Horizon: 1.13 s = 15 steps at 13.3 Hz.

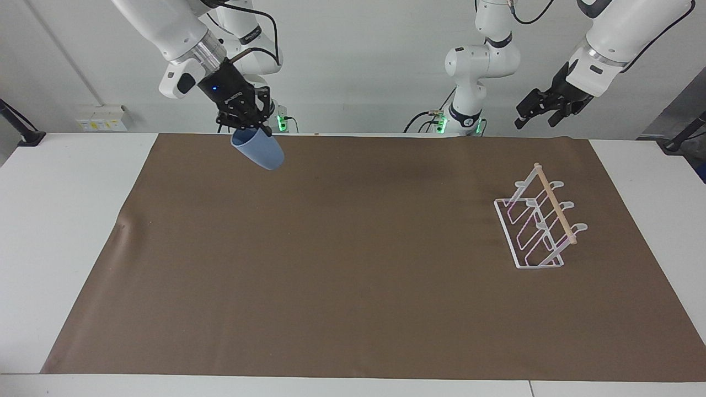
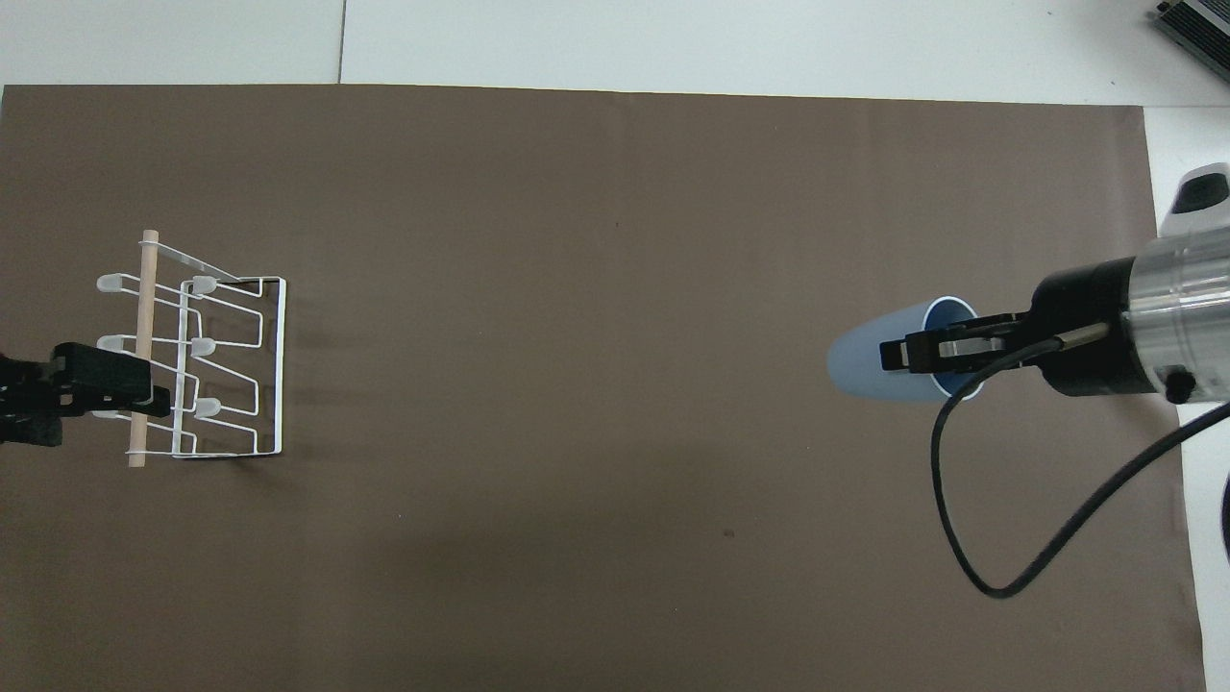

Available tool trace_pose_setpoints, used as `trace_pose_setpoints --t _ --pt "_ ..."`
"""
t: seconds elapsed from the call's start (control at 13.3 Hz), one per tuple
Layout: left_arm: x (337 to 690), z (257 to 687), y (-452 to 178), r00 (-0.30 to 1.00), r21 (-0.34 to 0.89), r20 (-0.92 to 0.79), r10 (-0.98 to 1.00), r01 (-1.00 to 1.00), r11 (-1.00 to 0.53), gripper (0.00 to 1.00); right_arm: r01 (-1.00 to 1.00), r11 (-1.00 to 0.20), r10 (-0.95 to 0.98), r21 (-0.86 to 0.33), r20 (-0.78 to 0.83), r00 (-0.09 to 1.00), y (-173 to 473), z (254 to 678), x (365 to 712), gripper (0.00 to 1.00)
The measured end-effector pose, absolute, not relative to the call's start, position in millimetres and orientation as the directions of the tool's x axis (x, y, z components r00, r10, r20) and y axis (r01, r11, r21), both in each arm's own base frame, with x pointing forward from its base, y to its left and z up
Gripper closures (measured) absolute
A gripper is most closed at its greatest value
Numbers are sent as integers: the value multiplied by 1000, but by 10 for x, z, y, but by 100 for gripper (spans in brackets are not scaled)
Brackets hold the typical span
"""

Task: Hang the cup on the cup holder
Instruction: 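Carry the cup toward the left gripper while the left gripper approaches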

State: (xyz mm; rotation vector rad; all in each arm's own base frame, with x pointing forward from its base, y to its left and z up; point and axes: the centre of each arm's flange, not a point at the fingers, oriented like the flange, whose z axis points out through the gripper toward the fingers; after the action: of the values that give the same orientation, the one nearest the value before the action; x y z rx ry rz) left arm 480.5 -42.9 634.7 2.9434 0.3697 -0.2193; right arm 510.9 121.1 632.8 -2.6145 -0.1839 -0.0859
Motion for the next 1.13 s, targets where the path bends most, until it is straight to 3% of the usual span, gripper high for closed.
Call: trace_pose_setpoints --t 0.3,0.53,0.83,1.13 --pt "4813 6260 -401 789 224 -336 514 598 -770 0 92 -809 34 -580 110 993 2105 6286 4825 94" --pt "4846 6143 -481 623 245 -475 622 772 -587 0 46 -743 -49 -668 123 991 2582 6441 4668 94" --pt "4907 6095 -546 401 266 -657 639 916 -302 0 15 -706 -117 -708 138 983 2943 6531 4529 94" --pt "4909 6124 -592 336 286 -747 573 941 -179 0 7 -704 -126 -710 135 983 2900 6527 4555 94"
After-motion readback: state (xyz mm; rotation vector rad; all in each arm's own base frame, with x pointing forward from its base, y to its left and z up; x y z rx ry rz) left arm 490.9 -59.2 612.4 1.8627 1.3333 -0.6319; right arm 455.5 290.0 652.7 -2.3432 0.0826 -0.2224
